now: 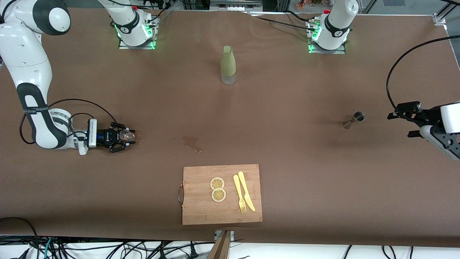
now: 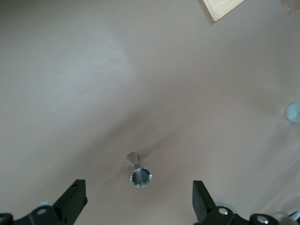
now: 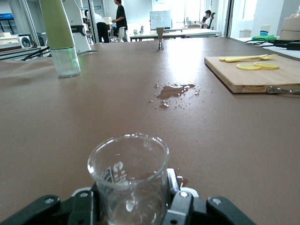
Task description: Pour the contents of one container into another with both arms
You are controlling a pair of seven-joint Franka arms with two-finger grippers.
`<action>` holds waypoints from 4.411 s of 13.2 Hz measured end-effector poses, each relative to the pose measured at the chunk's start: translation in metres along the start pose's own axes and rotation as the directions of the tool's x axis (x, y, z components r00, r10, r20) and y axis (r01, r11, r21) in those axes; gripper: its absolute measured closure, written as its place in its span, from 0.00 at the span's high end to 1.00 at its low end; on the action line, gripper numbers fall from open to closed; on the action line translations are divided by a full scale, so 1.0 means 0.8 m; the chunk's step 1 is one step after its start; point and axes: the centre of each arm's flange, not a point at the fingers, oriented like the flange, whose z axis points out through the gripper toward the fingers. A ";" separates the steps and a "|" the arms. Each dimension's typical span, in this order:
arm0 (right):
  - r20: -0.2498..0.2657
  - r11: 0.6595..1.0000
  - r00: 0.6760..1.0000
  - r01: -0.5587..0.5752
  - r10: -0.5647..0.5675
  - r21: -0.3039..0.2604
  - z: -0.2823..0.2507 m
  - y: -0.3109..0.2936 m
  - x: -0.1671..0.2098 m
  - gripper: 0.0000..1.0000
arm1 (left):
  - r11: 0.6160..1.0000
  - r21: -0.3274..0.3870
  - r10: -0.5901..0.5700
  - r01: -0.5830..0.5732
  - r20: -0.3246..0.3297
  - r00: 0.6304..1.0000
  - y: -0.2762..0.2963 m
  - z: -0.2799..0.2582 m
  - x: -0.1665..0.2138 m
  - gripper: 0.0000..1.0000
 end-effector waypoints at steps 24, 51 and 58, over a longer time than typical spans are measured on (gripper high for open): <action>0.002 0.999 1.000 0.029 -0.029 0.045 -0.015 -0.014 -0.010 0.82 | 0.870 0.095 -0.484 0.485 -0.027 0.874 0.182 -0.070 0.010 1.00; 0.195 0.997 0.981 0.012 -0.026 0.070 -0.081 0.067 0.090 0.01 | 0.860 0.130 -0.494 0.493 -0.027 0.869 0.172 -0.066 0.010 1.00; 0.176 0.995 0.984 -0.032 0.015 0.093 -0.050 0.049 0.063 0.01 | 0.862 0.131 -0.491 0.490 -0.026 0.871 0.174 -0.065 0.011 1.00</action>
